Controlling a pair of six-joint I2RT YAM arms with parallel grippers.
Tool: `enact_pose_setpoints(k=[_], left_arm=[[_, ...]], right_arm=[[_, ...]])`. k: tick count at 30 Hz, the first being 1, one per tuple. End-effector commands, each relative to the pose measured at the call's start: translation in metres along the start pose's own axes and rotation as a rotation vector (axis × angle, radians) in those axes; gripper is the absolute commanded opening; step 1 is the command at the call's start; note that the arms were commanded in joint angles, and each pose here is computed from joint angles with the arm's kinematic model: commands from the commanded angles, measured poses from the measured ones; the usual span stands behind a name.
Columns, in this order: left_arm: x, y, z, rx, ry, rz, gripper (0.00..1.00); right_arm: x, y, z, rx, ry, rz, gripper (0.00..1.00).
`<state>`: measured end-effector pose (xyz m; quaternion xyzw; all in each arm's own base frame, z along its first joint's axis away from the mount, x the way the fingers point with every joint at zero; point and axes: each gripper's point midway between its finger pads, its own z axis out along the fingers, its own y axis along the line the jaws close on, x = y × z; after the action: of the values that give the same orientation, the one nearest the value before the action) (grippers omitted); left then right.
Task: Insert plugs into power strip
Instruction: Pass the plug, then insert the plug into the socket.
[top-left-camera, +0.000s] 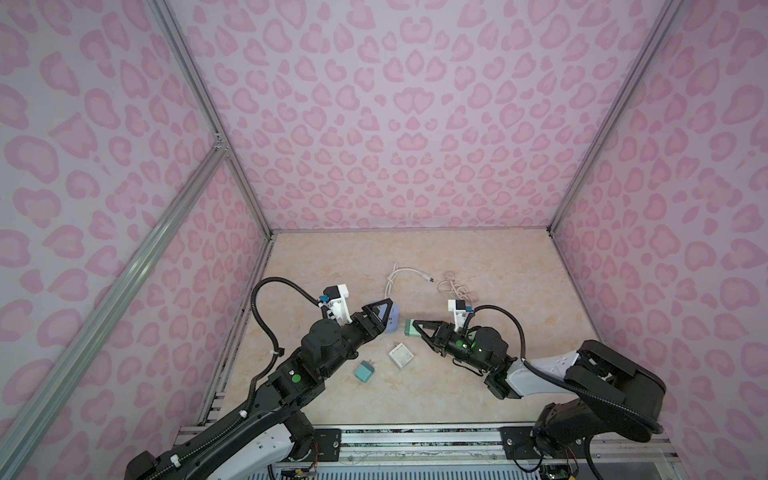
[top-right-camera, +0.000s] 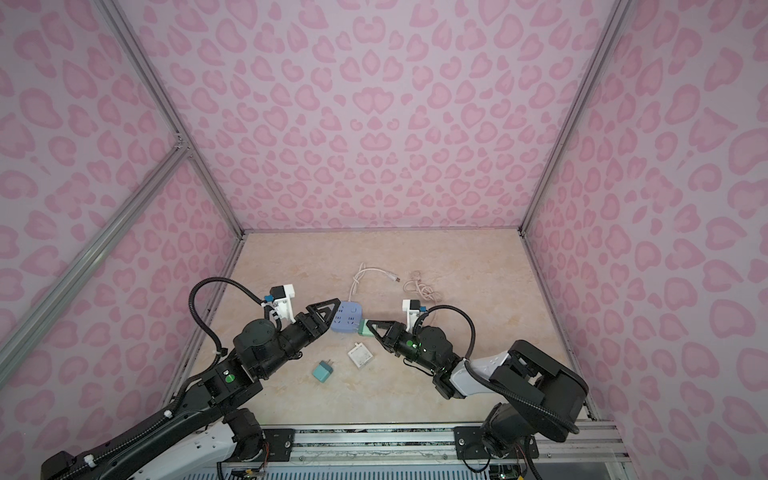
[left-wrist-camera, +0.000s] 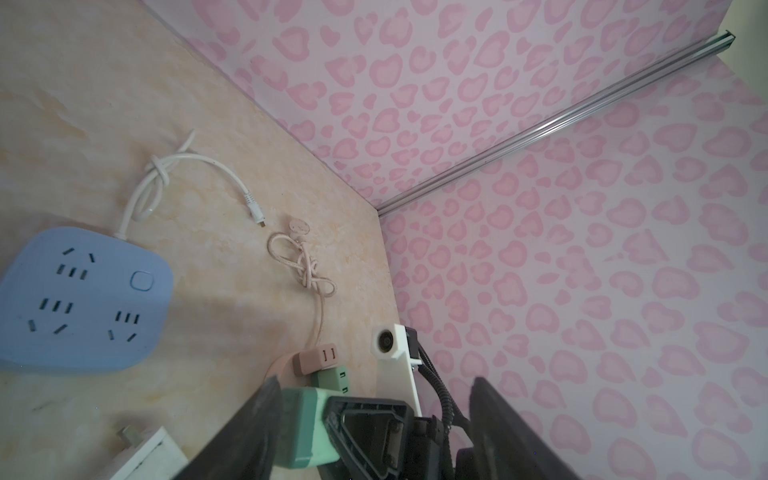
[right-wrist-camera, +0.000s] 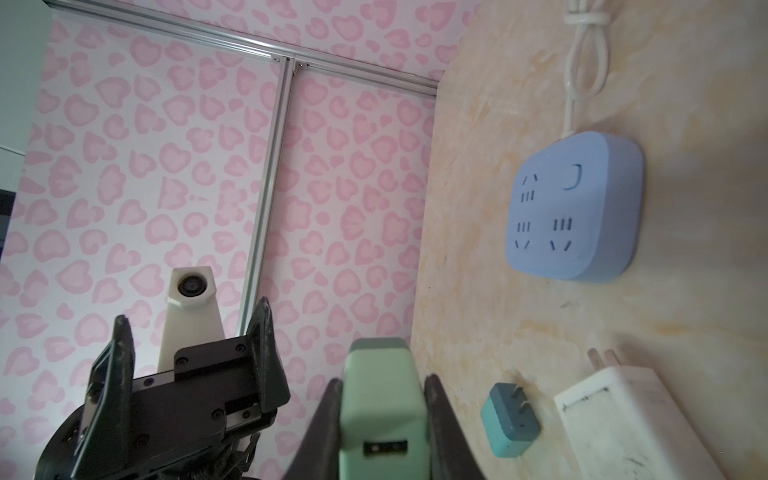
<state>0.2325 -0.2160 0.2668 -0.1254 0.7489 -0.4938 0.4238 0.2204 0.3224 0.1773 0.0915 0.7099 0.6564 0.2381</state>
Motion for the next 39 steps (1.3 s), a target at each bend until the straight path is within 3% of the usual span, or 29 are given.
enact_pose_setpoints(k=[1, 8, 17, 25, 39], left_arm=[[-0.006, 0.011, -0.006, -0.068, -0.018, 0.066, 0.72], [0.004, 0.028, -0.003, -0.146, 0.031, 0.115, 0.71], [0.019, 0.041, 0.011, -0.204, 0.110, 0.157, 0.69], [0.022, 0.044, 0.013, -0.204, 0.116, 0.158, 0.69], [0.025, 0.049, 0.009, -0.205, 0.119, 0.155, 0.69]], right_arm=[[0.002, -0.022, -0.007, 0.150, 0.023, -0.064, 0.00], [-0.018, -0.019, -0.044, 0.505, 0.038, -0.273, 0.00], [-0.033, -0.005, -0.091, 0.901, 0.257, -0.500, 0.00], [-0.050, 0.012, -0.110, 1.029, 0.252, -0.631, 0.00], [-0.049, -0.015, -0.083, 1.071, 0.283, -0.665, 0.00]])
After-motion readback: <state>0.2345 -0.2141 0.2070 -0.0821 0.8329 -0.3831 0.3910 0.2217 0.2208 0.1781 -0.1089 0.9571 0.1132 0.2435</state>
